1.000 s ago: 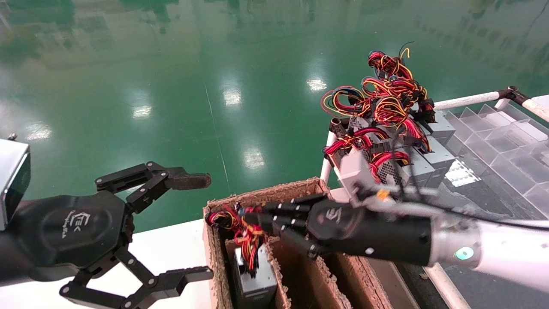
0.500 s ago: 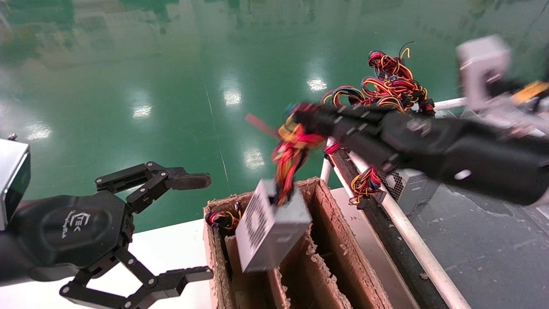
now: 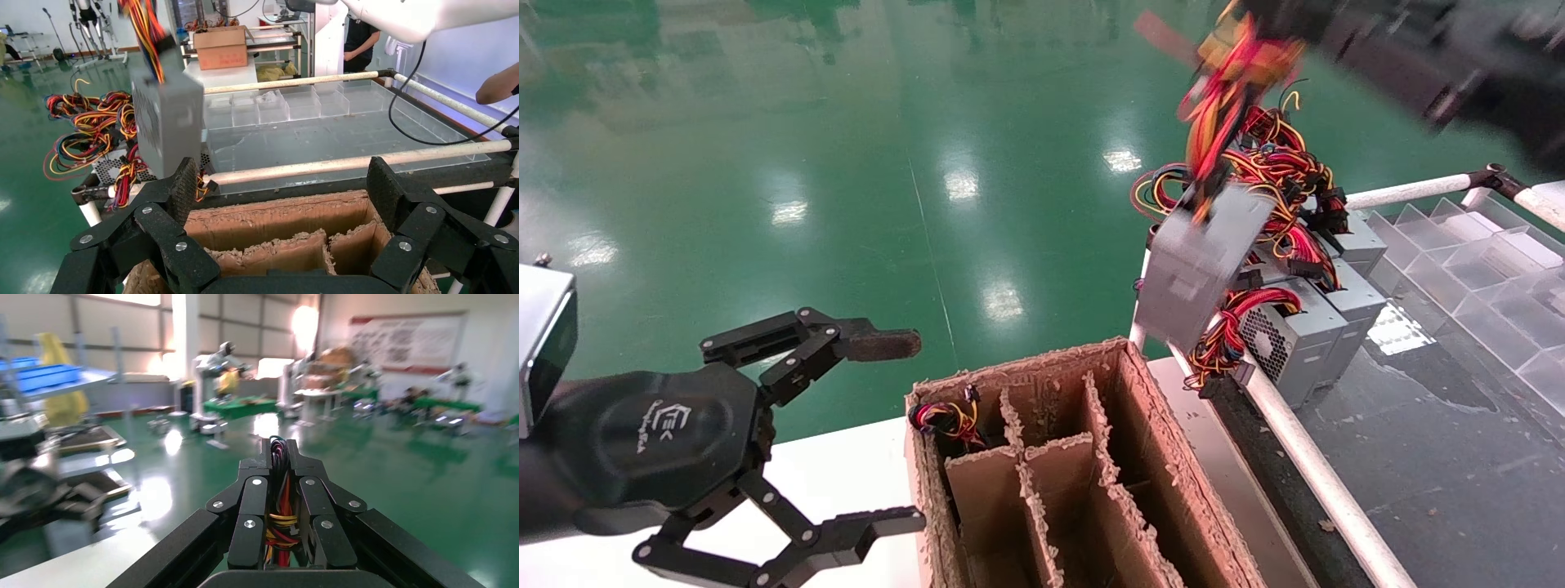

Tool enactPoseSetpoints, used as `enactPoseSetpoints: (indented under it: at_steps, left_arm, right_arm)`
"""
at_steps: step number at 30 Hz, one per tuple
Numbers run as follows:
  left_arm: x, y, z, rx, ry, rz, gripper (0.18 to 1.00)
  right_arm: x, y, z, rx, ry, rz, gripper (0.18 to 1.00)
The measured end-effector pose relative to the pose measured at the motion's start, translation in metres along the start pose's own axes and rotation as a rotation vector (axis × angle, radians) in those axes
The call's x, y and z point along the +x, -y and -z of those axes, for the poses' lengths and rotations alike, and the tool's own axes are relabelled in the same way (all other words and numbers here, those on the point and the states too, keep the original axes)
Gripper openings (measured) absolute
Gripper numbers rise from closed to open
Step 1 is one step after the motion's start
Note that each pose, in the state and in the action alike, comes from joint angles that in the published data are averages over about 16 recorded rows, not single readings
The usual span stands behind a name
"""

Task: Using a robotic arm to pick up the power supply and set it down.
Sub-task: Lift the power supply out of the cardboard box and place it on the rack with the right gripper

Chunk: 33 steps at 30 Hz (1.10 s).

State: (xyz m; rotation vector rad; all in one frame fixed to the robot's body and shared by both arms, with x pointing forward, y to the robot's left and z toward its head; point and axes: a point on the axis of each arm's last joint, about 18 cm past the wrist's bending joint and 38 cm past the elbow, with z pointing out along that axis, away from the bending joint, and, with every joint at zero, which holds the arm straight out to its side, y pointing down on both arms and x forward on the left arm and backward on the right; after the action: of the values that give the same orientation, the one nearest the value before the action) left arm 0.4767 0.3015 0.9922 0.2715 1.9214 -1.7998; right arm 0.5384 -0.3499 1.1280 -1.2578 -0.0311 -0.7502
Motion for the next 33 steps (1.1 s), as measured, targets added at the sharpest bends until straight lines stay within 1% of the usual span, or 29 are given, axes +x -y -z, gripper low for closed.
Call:
enactPoseSetpoints:
  at_steps: [8,17,24,33]
  left_arm:
    - [0.000,0.000,0.000,0.000,0.000,0.000,1.001]
    - [0.000,0.000,0.000,0.000,0.000,0.000,1.001]
    - [0.000,0.000,0.000,0.000,0.000,0.000,1.001]
    - [0.000,0.000,0.000,0.000,0.000,0.000,1.001]
  right_arm:
    - [0.032,0.033,0.029,0.024,-0.110,0.075,0.233]
    - [0.054,0.056,0.082,0.007,-0.249,0.149,0.233]
    - [0.063,0.064,0.129,-0.040,-0.363,0.194,0.233]
    - [0.064,0.062,0.182,-0.128,-0.473,0.216,0.233]
